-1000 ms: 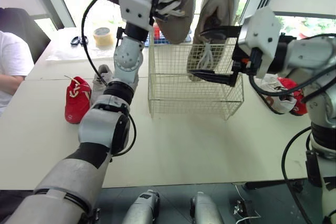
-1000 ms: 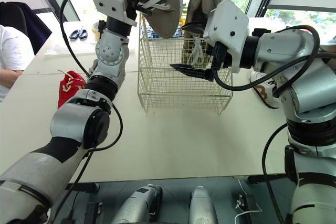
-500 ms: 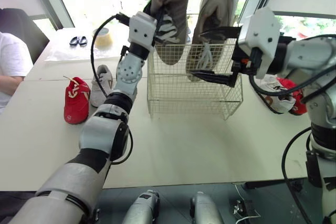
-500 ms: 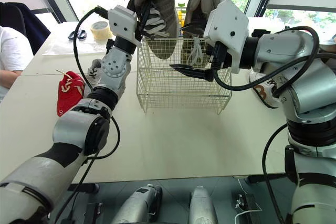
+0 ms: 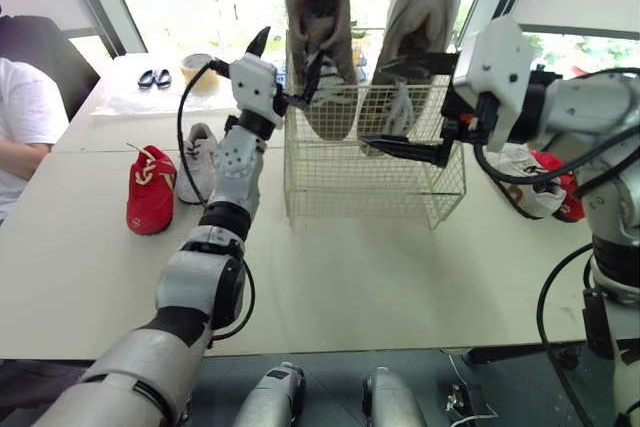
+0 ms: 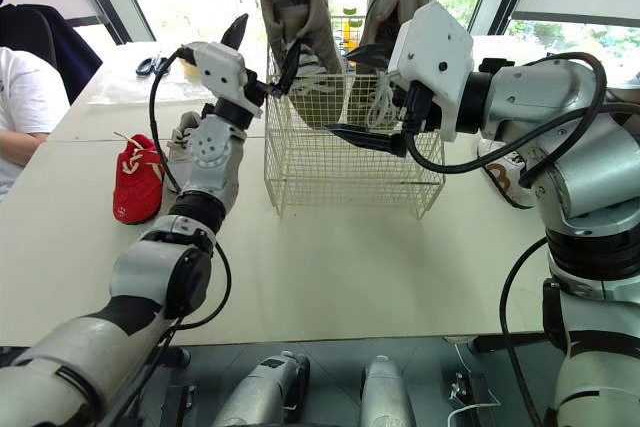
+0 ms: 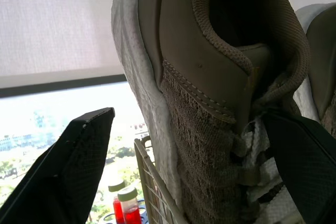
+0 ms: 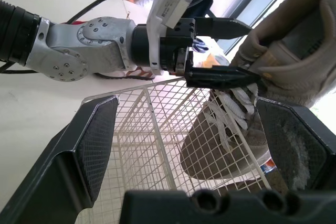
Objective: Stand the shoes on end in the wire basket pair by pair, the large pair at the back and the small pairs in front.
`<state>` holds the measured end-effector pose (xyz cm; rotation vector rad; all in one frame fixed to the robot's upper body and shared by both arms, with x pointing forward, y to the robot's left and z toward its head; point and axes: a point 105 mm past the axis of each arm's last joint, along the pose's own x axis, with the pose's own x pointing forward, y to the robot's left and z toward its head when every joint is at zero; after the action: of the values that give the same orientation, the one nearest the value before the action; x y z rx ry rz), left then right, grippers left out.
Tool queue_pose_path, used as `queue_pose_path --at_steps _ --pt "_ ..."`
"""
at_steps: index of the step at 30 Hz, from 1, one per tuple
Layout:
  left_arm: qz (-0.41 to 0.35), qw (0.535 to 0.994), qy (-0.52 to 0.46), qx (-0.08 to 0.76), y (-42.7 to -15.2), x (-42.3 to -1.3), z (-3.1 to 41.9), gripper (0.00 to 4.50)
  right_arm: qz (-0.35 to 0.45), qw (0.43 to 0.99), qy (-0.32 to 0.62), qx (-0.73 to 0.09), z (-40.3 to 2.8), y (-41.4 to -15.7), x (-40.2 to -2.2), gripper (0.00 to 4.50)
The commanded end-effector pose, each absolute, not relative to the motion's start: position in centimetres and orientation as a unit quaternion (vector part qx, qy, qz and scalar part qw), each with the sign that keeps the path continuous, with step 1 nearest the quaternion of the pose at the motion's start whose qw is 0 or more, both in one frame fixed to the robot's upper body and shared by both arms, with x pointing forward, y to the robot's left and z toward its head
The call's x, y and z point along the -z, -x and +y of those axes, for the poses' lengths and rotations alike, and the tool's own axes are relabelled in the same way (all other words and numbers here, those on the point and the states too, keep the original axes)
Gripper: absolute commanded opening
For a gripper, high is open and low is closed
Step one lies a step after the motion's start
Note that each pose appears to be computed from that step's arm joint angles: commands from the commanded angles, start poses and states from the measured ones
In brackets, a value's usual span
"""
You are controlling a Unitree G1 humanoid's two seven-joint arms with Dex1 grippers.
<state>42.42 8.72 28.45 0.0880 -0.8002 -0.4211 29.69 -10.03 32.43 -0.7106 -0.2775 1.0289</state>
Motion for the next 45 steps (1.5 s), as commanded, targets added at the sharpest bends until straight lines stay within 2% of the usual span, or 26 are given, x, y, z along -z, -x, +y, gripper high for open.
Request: queue_pose_path --at_steps 1,9,13,16,21,26,29,33,35,40,45 --pt "-0.402 0.888 -0.013 0.221 -41.6 -30.1 9.3 4.47 -0.159 0.798 0.343 -0.469 -10.2 -29.0 -33.6 4.5" --pt "-0.337 0.883 0.026 0.325 -39.6 -31.0 9.6 4.47 -0.159 0.796 0.343 -0.473 -10.1 -29.2 -33.5 4.5" --pt "-0.304 0.875 0.046 0.373 -38.0 -31.4 10.0 4.47 -0.159 0.796 0.345 -0.472 -10.1 -29.3 -33.5 4.5" --pt "-0.253 0.867 0.061 0.425 -36.3 -31.6 10.8 4.47 -0.156 0.8 0.346 -0.464 -10.6 -29.4 -33.6 4.5" --pt "-0.134 0.83 0.063 0.537 -31.8 -30.8 12.6 4.47 -0.167 0.844 0.305 -0.408 -13.7 -29.6 -35.7 4.5" --pt "-0.074 0.796 0.053 0.599 -29.2 -30.2 12.3 4.47 -0.13 0.91 0.258 -0.296 -19.1 -31.4 -36.1 4.5" --pt "-0.057 0.781 0.046 0.621 -28.4 -29.7 11.8 4.47 -0.066 0.948 0.229 -0.212 -23.2 -32.6 -34.1 4.5" --pt "-0.035 0.766 0.04 0.641 -27.9 -28.6 11.1 4.47 0.046 0.971 0.209 -0.108 -28.4 -33.4 -28.4 4.5" --pt "-0.028 0.759 0.04 0.649 -27.7 -28.2 10.8 4.47 0.085 0.972 0.203 -0.082 -30.1 -33.1 -25.7 4.5" --pt "-0.024 0.753 0.042 0.656 -27.7 -27.8 10.3 4.47 0.123 0.976 0.173 -0.055 -32.5 -32.4 -21.6 4.5" --pt "-0.022 0.756 0.037 0.653 -27.7 -27.3 10.1 4.47 0.138 0.98 0.142 -0.028 -34.4 -32.1 -19.4 4.5"
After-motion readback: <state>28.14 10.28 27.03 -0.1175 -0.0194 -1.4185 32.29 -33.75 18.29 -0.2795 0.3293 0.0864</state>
